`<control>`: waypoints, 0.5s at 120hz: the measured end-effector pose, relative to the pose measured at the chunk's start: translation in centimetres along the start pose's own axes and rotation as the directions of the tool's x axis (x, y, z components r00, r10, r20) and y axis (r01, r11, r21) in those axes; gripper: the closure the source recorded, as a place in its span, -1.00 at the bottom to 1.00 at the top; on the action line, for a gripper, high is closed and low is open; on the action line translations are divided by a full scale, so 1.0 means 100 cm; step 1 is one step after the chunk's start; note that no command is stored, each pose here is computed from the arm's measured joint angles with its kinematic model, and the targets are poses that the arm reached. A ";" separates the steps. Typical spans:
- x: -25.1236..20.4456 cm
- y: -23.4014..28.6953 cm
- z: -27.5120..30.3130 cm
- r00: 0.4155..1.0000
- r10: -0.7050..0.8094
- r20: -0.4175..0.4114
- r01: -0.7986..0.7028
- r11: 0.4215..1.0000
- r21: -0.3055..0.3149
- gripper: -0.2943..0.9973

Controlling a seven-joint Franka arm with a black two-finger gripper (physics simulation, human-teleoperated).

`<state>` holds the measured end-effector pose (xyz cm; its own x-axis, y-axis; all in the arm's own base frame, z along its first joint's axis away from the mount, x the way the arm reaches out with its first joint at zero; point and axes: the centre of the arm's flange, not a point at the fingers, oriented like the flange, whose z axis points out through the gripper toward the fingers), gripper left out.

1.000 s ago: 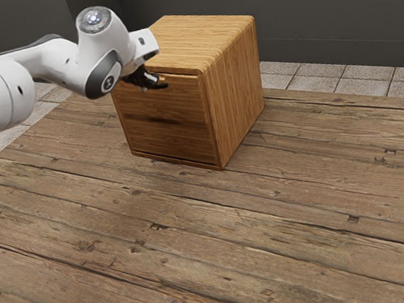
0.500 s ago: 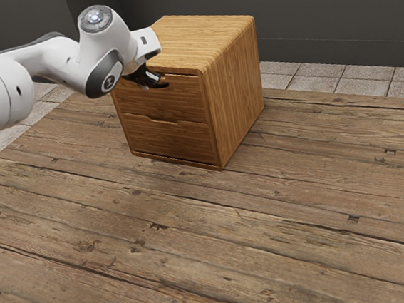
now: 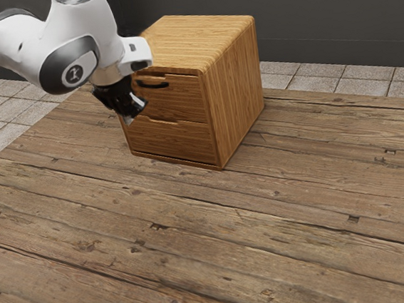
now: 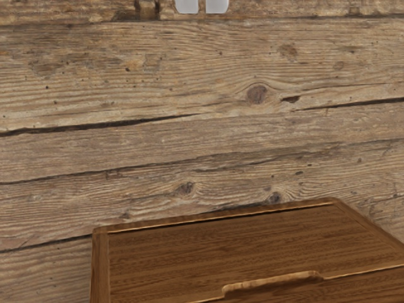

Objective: Push the drawer handle with one arm to close the drawer

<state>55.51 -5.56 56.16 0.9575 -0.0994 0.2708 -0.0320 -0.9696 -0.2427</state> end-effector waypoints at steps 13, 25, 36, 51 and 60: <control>-0.031 -0.013 0.029 0.993 -0.036 0.116 0.037 0.999 -0.011 0.39; -0.035 -0.001 0.016 0.992 -0.027 0.124 0.032 0.999 -0.040 0.05; -0.029 0.007 -0.011 0.994 -0.018 0.106 0.023 0.999 -0.049 -0.16; -0.021 0.000 -0.041 0.993 -0.032 0.111 0.037 0.998 -0.043 -0.33; -0.021 -0.003 -0.050 0.990 -0.034 0.135 0.039 0.999 -0.034 -0.39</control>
<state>52.09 -6.13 60.31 0.9880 -0.0350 0.1507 -0.0043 -0.9799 -0.1997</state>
